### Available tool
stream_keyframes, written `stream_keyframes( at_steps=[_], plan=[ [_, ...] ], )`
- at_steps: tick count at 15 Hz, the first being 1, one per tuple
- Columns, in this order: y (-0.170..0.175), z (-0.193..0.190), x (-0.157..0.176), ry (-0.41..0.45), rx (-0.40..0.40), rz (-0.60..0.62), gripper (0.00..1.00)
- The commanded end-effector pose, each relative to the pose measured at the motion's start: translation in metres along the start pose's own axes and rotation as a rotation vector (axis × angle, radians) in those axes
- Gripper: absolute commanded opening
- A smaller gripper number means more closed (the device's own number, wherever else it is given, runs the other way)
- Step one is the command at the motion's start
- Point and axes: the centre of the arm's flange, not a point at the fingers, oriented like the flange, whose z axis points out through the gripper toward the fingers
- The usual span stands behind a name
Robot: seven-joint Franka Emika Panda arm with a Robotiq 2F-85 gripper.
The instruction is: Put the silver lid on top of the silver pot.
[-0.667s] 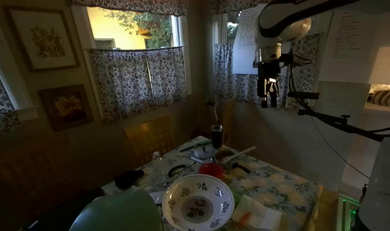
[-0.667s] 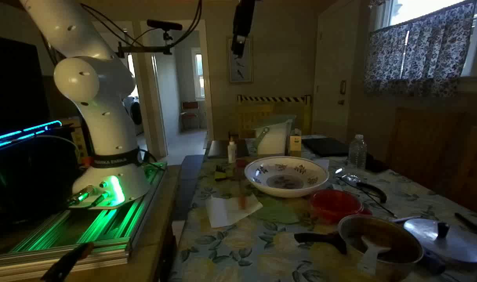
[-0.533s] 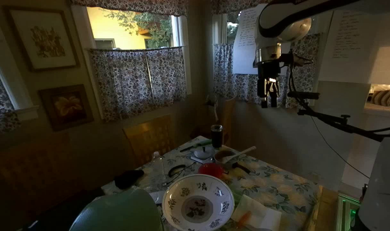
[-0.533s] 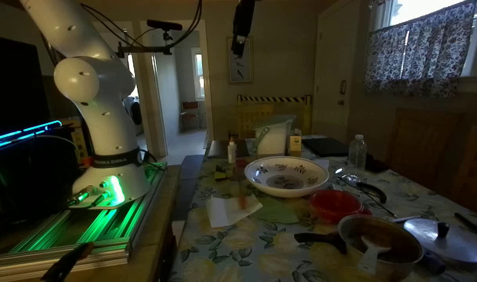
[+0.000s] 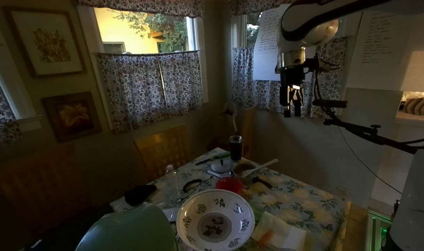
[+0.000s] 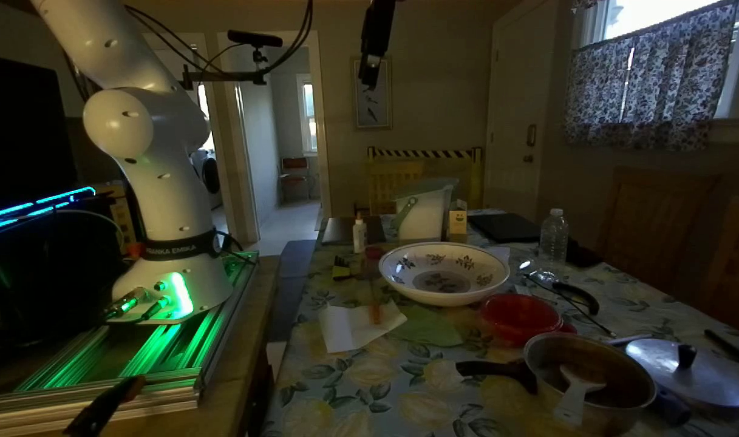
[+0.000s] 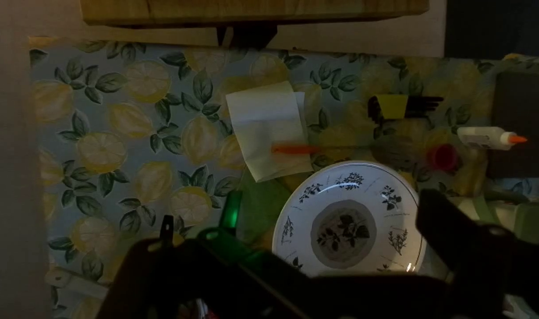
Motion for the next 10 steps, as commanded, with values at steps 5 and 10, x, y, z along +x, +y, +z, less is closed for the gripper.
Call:
stream_keyframes(
  at_steps=[5,10],
  plan=[
    [0.042,0.01,0.095,0.091,-0.096,0.014,1.0],
    [0.058,0.024,0.173,0.078,-0.127,0.026,1.0]
  ],
)
